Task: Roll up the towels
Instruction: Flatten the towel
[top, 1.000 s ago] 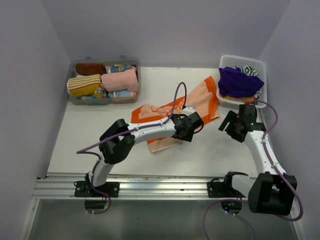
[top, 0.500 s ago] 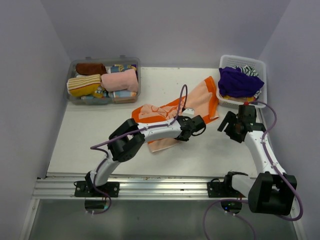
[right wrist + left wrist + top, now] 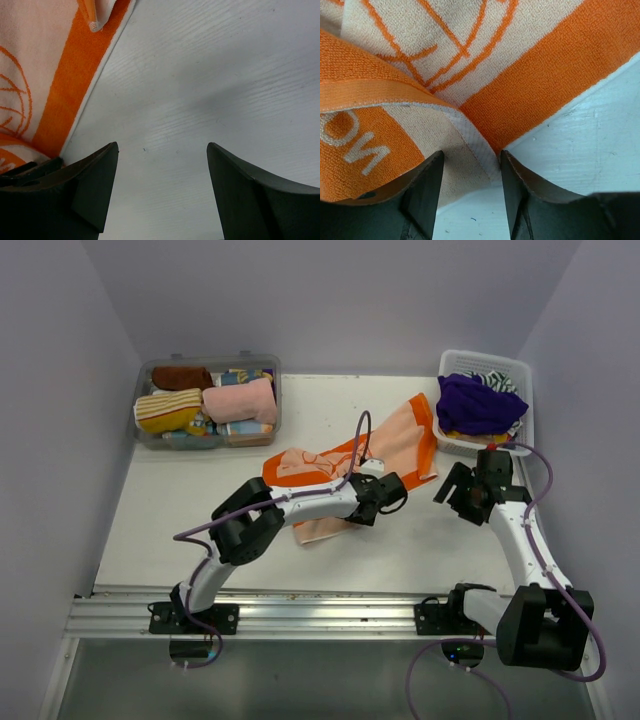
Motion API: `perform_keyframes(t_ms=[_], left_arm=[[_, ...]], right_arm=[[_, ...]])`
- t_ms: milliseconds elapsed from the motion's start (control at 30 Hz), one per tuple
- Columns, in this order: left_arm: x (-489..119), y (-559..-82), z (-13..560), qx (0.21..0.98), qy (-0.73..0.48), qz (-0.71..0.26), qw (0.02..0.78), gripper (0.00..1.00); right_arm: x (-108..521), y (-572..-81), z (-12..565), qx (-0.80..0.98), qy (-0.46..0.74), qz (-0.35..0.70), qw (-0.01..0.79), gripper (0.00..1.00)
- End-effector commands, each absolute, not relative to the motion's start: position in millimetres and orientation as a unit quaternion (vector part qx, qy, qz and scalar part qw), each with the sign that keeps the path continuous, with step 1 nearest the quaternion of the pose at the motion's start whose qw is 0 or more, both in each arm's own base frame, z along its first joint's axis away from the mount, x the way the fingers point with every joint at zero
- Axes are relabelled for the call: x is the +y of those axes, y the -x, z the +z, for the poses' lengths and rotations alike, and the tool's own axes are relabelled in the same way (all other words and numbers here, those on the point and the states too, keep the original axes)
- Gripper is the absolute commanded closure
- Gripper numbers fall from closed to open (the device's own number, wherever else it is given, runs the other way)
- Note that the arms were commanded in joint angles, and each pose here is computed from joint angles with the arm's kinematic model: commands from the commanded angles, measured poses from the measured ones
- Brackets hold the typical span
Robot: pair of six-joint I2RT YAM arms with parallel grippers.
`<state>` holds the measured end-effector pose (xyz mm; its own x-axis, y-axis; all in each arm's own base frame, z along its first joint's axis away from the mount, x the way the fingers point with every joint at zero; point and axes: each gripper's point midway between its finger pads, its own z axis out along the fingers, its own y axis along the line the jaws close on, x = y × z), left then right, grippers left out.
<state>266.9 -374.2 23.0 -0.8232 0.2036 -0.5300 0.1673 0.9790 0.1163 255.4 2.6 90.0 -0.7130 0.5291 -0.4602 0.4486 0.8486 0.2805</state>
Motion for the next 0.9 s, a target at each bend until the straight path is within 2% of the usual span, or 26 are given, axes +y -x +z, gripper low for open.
perform_keyframes(t_ms=[0, 167, 233, 367, 467, 733, 867], left_arm=[[-373, -267, 44, 0.952, -0.092, 0.018, 0.293, 0.47], [-371, -261, 38, 0.955, -0.093, 0.013, 0.281, 0.58], [-369, -259, 39, 0.955, -0.094, 0.016, 0.280, 0.58], [-364, -257, 47, 0.951, -0.096, 0.025, 0.292, 0.40], [-365, -256, 48, 0.950, -0.098, 0.024, 0.296, 0.40], [-365, -249, 42, 0.951, -0.108, 0.033, 0.288, 0.60], [-364, -251, 49, 0.949, -0.103, 0.031, 0.296, 0.76]], right_arm=[[7, -259, 95, 0.921, -0.254, 0.088, 0.283, 0.25], [7, -259, 96, 0.920, -0.255, 0.089, 0.284, 0.25], [8, -259, 96, 0.920, -0.254, 0.091, 0.283, 0.25], [8, -260, 93, 0.921, -0.255, 0.093, 0.281, 0.25], [9, -261, 94, 0.921, -0.255, 0.093, 0.279, 0.25], [10, -261, 92, 0.920, -0.256, 0.096, 0.281, 0.25], [10, -263, 93, 0.920, -0.255, 0.099, 0.282, 0.25]])
